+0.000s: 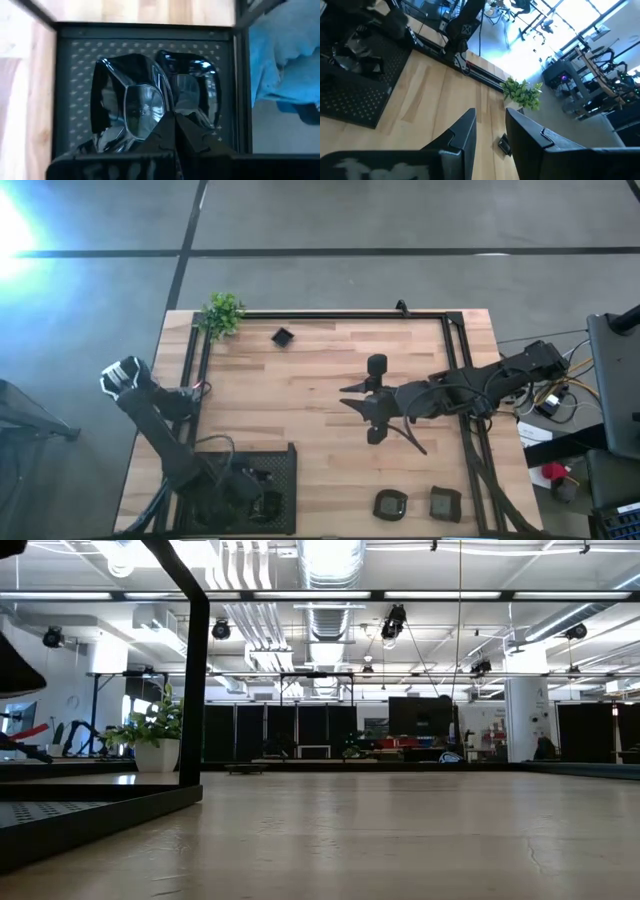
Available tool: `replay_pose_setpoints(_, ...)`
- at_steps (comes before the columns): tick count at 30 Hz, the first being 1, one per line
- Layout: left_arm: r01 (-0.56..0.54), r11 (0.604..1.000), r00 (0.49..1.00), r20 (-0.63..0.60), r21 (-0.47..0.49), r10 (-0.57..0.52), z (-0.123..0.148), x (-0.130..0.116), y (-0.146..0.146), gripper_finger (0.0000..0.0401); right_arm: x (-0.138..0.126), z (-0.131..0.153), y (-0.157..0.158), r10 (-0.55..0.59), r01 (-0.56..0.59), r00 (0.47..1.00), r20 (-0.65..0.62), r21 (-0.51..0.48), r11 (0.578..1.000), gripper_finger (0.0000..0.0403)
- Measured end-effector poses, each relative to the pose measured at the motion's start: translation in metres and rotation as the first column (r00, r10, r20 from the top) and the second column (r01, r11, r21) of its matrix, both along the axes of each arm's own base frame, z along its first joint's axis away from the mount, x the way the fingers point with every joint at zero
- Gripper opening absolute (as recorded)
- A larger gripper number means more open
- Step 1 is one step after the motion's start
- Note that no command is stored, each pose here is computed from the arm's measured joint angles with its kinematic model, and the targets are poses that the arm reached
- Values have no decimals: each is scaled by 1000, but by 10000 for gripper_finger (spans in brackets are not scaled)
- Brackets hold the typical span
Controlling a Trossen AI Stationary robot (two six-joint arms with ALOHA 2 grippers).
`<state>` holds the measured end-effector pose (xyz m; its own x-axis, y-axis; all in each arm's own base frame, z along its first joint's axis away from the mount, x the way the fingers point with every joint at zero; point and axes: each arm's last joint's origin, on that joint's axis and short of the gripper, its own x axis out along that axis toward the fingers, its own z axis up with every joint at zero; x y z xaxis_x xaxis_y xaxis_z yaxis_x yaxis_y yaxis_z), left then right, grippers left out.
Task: Pick & Place Mini shaped plates
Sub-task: Stack the leaf shaped plate on top of the leaf shaped plate on the shelf
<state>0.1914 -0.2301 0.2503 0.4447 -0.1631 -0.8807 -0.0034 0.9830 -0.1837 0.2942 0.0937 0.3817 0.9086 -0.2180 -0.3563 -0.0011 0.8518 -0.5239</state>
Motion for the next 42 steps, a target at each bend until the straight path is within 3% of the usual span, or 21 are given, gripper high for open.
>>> replay_pose_setpoints(8, 110, 992, 994, -27, 63, -108, -21, 10, -35, 0, 0, 0, 0, -21, 20, 1000, 13, 52, 998, 97)
replay_pose_setpoints(16, 221, 970, 974, 24, 104, -224, -15, 25, -68, 0, 0, 1, 0, -35, 33, 999, 22, 90, 995, 95)
replay_pose_setpoints(25, 146, 982, 989, -13, 120, -146, -28, 29, -71, 0, 0, 1, 0, -36, 33, 999, 23, 91, 995, 95)
replay_pose_setpoints(42, 142, 982, 990, -12, 121, -142, -29, 30, -71, 0, 0, 1, 0, -35, 33, 999, 23, 91, 995, 95)
